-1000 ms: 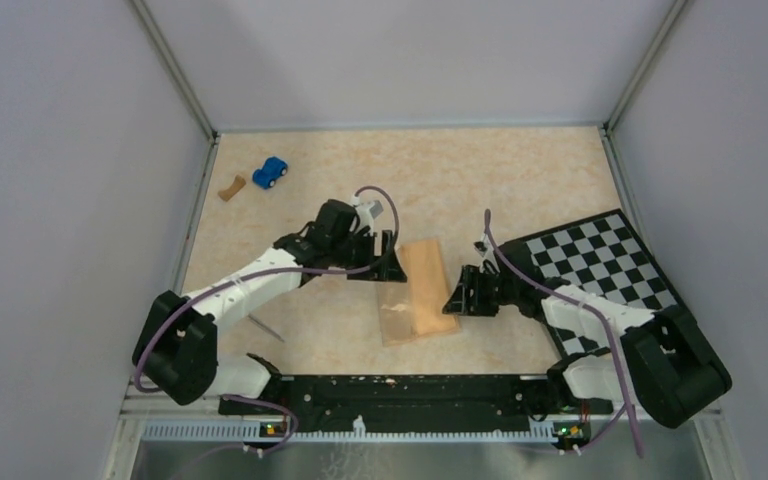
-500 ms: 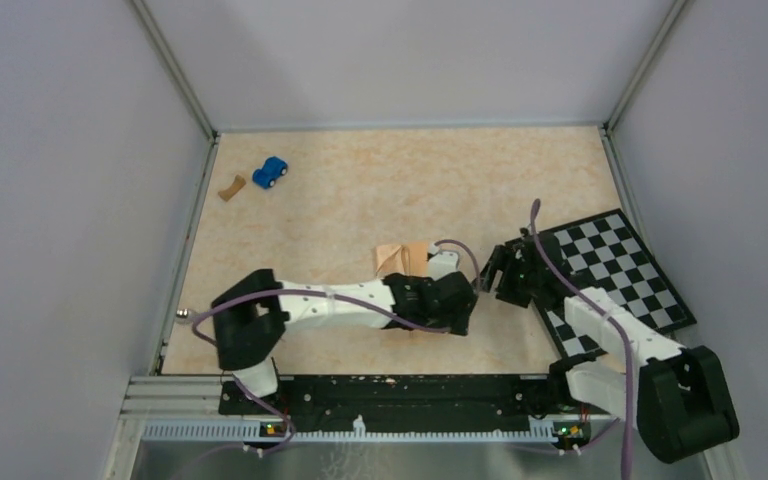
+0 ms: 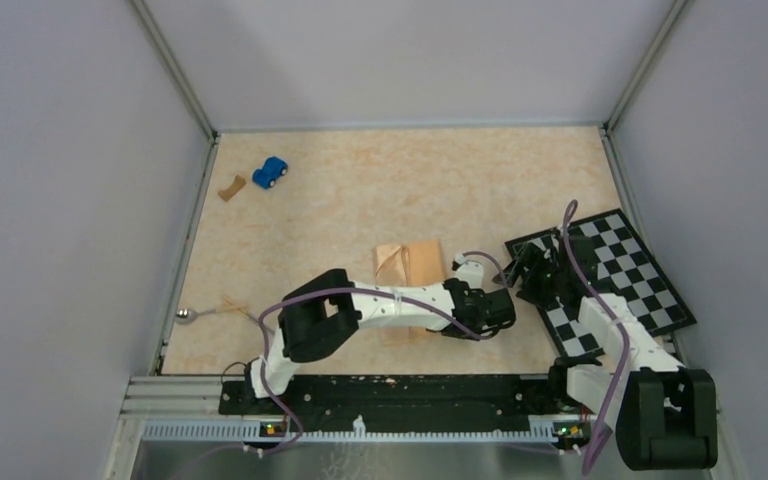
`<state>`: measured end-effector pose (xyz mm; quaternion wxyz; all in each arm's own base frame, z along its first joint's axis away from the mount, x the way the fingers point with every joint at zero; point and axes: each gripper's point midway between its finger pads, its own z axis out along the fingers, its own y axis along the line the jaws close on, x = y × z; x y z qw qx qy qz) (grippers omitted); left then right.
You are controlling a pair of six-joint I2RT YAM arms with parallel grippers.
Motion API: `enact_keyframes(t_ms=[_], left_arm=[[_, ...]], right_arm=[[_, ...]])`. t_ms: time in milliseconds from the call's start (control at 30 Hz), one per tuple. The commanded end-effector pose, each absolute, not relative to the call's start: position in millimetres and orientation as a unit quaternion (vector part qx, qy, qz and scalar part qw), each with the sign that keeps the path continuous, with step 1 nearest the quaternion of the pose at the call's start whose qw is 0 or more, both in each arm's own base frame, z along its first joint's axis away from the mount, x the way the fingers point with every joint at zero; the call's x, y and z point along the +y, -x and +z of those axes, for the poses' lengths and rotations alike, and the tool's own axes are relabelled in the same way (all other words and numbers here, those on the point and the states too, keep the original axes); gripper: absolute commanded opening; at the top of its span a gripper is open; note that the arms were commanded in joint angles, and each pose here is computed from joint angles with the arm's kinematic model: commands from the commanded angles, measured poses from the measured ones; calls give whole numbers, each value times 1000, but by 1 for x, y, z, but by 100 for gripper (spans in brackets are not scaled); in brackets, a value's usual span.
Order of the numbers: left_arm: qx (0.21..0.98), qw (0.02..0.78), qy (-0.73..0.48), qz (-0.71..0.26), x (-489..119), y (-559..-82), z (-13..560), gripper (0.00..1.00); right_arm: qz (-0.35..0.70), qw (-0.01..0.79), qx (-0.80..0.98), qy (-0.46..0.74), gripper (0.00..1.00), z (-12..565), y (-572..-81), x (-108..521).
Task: Fold the napkin into a case and place the utensils inside
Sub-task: Pick up the 2/3-rectangle-folded napkin at the center of the board.
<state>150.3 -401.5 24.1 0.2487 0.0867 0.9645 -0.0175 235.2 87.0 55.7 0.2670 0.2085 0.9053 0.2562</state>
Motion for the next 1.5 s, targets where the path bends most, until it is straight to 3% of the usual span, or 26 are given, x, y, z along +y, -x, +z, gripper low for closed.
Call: enact_keyframes(t_ms=[0, 200, 267, 333, 400, 700, 1000, 1467], left_arm=[[962, 260, -87, 2, -400, -155, 24, 67], [959, 268, -94, 4, -396, -158, 25, 35], [957, 275, -94, -13, -396, -160, 37, 26], [953, 282, -100, -41, -398, -159, 48, 11], [950, 287, -102, -69, -398, -158, 58, 3], [948, 290, -92, -94, -383, -155, 72, 0], [949, 282, -94, -100, -380, -151, 69, 0], [948, 286, -88, -111, -380, -151, 75, 0]], right_arm=[[278, 279, 901, -179, 73, 58, -237, 93], [326, 279, 891, -151, 77, 60, -236, 108], [359, 270, 884, -131, 79, 61, -234, 119], [399, 255, 874, -112, 81, 63, -234, 131], [429, 239, 866, -99, 81, 64, -235, 141], [508, 201, 833, -89, 82, 70, -244, 189], [521, 183, 826, -115, 81, 56, -248, 217], [512, 167, 833, -125, 70, 31, -259, 233]])
